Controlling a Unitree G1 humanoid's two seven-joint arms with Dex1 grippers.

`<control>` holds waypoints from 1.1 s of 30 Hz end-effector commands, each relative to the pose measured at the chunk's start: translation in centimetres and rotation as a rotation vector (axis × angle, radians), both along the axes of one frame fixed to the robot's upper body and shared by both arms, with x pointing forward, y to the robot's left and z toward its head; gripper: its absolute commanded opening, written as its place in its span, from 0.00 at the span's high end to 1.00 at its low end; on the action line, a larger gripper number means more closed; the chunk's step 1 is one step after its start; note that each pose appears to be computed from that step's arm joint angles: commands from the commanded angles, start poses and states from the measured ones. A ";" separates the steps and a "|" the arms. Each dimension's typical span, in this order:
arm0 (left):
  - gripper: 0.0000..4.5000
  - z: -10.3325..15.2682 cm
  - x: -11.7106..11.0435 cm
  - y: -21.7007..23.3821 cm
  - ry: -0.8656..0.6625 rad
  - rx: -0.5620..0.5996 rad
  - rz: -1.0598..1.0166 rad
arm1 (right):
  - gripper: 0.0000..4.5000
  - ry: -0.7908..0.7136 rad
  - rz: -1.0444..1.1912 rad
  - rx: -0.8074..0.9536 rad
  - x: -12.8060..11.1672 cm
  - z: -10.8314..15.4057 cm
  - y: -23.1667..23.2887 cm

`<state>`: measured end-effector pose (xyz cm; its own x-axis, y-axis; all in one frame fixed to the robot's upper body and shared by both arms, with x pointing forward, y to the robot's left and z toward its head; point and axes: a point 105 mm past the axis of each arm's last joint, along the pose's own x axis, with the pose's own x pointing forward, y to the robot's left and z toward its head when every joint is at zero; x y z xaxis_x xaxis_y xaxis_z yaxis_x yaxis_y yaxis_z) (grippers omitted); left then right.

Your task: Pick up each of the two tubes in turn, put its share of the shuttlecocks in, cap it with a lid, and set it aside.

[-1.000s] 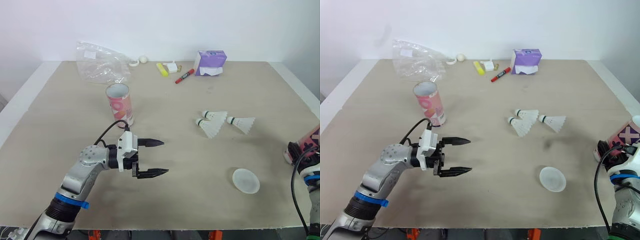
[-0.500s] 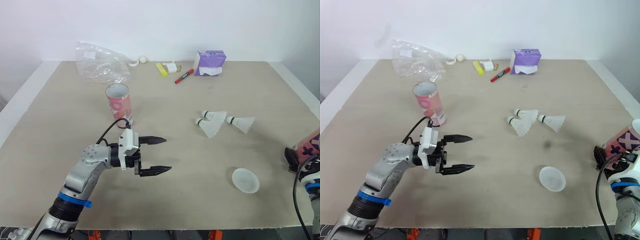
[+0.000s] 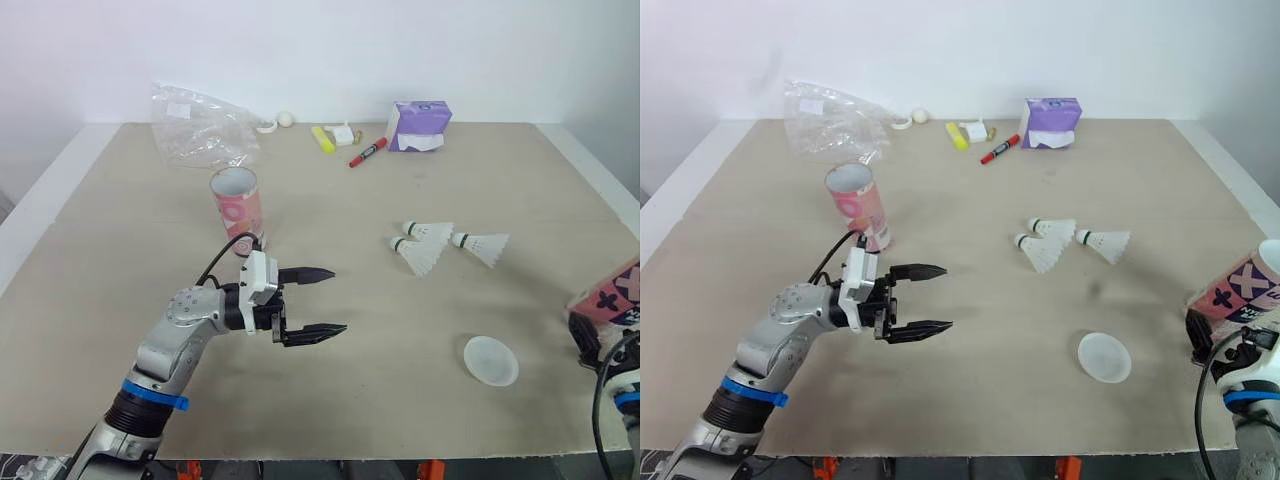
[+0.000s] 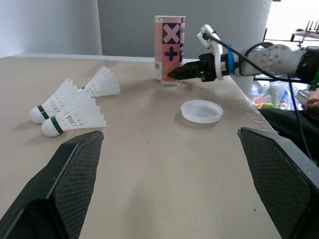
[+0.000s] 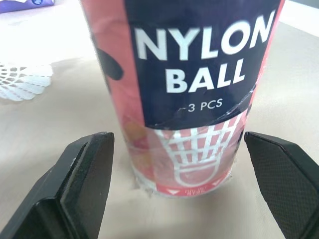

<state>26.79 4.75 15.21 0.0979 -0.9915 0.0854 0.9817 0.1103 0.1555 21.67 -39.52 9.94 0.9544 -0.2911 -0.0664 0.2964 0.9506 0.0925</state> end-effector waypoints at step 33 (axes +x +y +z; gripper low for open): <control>0.00 1.8 1.9 2.2 -0.093 -0.097 0.283 | 0.01 -0.104 1.232 -0.264 3.1 6.1 20.8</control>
